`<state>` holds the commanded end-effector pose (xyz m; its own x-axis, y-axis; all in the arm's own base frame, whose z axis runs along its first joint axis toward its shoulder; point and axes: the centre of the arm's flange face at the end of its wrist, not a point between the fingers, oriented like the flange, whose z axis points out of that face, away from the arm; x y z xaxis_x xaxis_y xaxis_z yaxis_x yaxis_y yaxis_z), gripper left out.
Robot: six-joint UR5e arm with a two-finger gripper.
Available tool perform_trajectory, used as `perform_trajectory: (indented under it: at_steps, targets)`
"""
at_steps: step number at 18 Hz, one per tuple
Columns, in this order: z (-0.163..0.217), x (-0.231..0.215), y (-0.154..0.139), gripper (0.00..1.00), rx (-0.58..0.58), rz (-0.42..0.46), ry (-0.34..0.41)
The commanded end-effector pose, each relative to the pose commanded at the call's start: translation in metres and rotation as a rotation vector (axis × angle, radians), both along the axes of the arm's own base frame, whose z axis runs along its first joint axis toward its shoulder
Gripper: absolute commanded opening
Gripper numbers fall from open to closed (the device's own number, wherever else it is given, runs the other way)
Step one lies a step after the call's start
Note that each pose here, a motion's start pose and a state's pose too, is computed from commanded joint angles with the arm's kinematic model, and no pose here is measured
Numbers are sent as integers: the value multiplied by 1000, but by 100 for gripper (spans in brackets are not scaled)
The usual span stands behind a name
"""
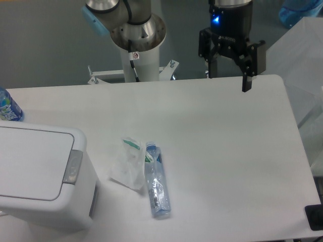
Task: Open the trash can
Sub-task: 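Move the open gripper down toward the white trash can lid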
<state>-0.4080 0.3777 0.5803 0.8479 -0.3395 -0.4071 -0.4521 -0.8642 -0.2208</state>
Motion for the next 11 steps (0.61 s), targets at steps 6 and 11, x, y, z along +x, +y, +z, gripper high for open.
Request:
perform_trajectory:
  at_steps: [6,11]
  targets:
    - [2,2,4,100,38,34,-28]
    - [5,7,36,100,205,84,-131]
